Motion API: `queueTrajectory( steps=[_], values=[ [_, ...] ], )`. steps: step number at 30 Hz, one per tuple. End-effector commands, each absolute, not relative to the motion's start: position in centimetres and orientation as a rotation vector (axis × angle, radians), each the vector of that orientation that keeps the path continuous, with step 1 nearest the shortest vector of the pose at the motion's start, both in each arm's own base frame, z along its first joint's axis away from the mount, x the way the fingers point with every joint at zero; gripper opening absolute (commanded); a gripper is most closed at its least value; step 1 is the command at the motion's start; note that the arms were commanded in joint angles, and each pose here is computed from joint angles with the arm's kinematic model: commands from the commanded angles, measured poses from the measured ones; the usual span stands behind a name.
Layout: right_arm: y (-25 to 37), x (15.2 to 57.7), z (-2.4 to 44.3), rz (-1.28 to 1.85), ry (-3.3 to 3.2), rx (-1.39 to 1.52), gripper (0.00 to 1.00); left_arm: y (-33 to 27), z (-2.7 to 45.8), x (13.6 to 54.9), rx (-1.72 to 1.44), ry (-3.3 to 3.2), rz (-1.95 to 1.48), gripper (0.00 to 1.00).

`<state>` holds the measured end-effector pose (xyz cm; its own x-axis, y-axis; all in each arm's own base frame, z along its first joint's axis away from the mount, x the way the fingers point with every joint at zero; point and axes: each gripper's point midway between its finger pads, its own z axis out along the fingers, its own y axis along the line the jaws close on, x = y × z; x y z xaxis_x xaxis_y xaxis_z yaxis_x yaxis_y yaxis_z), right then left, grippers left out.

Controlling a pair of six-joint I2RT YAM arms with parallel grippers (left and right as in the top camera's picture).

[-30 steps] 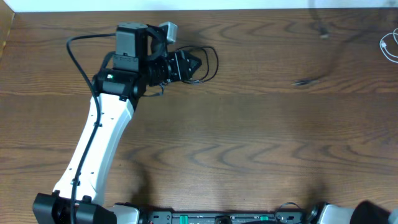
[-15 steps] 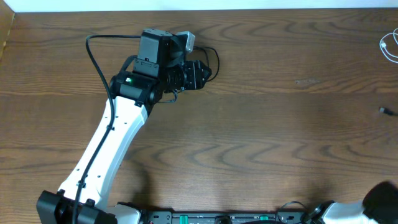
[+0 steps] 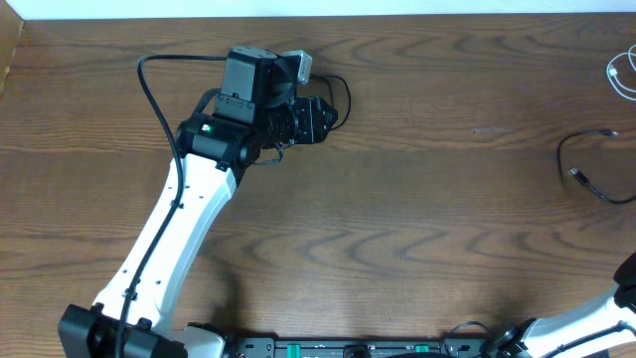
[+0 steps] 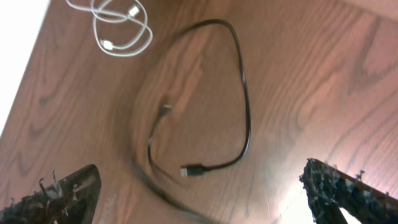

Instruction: Untangle cables

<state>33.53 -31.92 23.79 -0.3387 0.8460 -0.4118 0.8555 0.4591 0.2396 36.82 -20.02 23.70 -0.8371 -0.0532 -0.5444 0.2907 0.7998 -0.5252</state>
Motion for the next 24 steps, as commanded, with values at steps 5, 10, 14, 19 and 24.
queueTrajectory(
  steps=[5,10,14,19,24],
  values=[
    [-29.1,33.4,23.9,0.061,2.333,1.338,0.99,-19.8,23.6,36.6,0.182,2.438,-0.811,0.48],
    [-25.9,35.2,24.3,0.261,2.393,1.164,0.99,-19.7,23.4,36.4,0.180,2.452,-0.808,0.48],
    [-21.9,37.7,25.0,0.412,2.451,0.898,0.99,-19.4,23.6,36.8,0.200,2.433,-0.778,0.48],
    [-16.4,39.9,24.3,0.389,2.579,0.657,0.95,-17.5,25.1,37.4,0.147,2.392,-0.758,0.48],
    [-9.8,42.0,23.1,0.416,2.674,0.443,0.85,-13.6,28.0,37.6,0.049,2.309,-0.715,0.48]
  ],
)
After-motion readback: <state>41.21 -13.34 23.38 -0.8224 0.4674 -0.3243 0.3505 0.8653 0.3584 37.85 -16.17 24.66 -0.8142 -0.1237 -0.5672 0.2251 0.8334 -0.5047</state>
